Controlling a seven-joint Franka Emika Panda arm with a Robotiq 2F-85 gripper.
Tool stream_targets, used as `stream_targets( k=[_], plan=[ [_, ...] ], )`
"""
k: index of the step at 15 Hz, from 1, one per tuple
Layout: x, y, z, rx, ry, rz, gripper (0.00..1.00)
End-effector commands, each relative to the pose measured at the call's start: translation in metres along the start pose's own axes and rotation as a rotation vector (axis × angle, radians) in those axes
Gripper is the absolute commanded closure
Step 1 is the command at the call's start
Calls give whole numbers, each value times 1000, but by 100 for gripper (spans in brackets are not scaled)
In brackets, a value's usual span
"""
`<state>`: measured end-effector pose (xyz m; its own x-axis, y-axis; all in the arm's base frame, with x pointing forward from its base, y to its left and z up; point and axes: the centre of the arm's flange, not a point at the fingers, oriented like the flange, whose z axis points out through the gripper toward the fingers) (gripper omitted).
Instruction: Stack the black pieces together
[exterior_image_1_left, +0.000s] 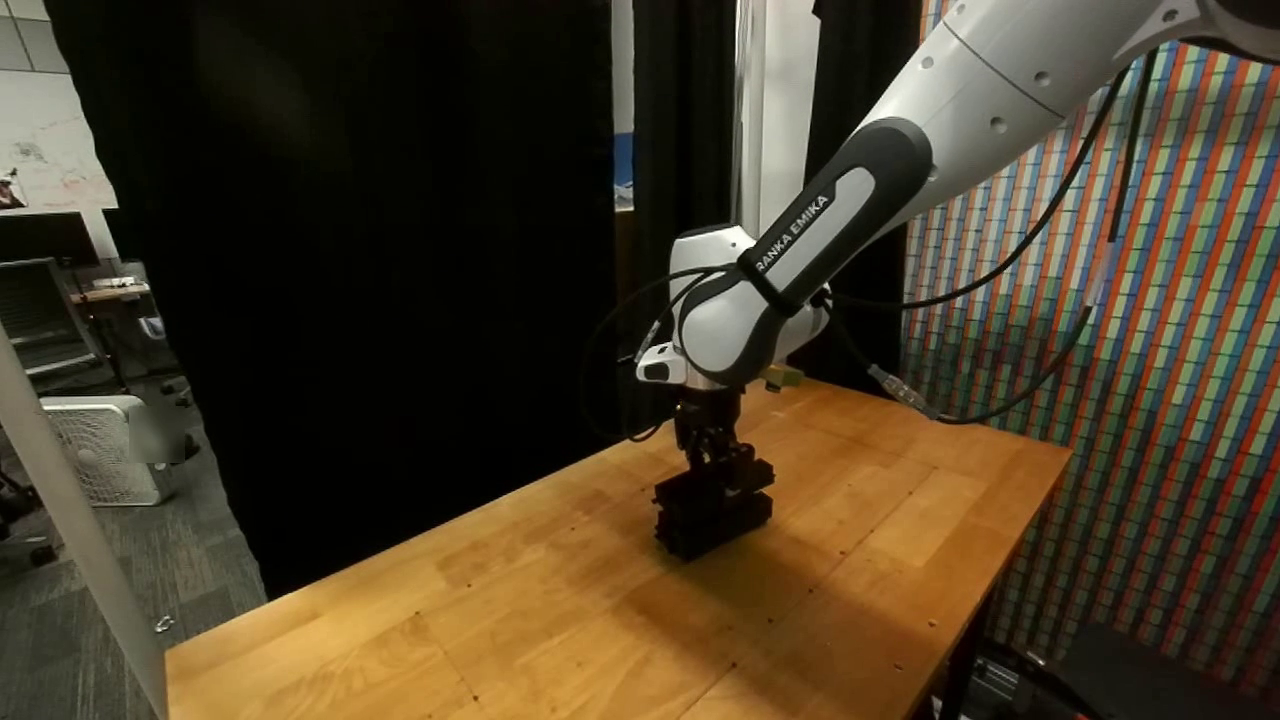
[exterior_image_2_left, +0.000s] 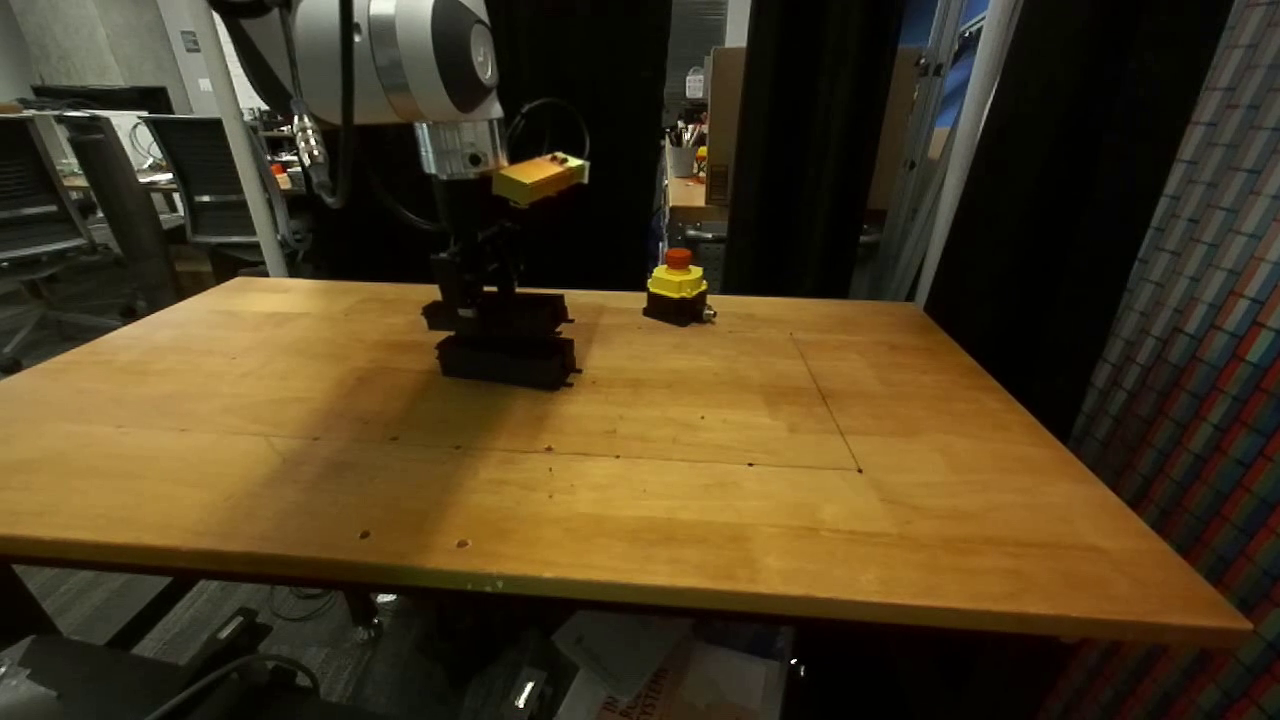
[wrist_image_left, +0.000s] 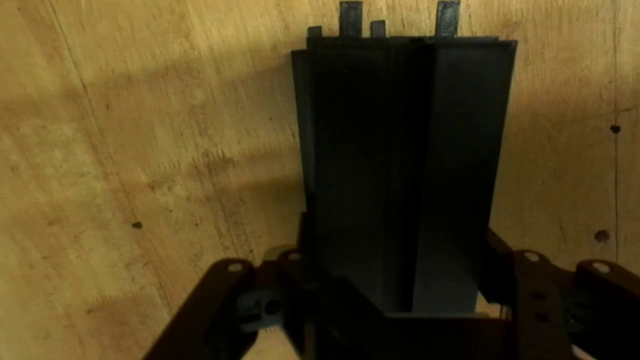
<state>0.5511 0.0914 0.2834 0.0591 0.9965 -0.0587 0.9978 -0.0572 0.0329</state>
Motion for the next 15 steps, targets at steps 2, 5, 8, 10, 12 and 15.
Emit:
stream_targets(
  k=[2, 5, 8, 10, 12, 15],
  plan=[
    [2, 4, -4, -23, 46, 14, 55],
    [-1, 3, -2, -23, 64, 33, 55],
    [-5, 2, 1, -30, 75, 47, 55],
    [-8, 2, 3, -28, 75, 54, 55],
    [-10, 2, 6, -27, 74, 58, 55],
    [-13, 2, 11, -24, 73, 60, 55]
  ],
)
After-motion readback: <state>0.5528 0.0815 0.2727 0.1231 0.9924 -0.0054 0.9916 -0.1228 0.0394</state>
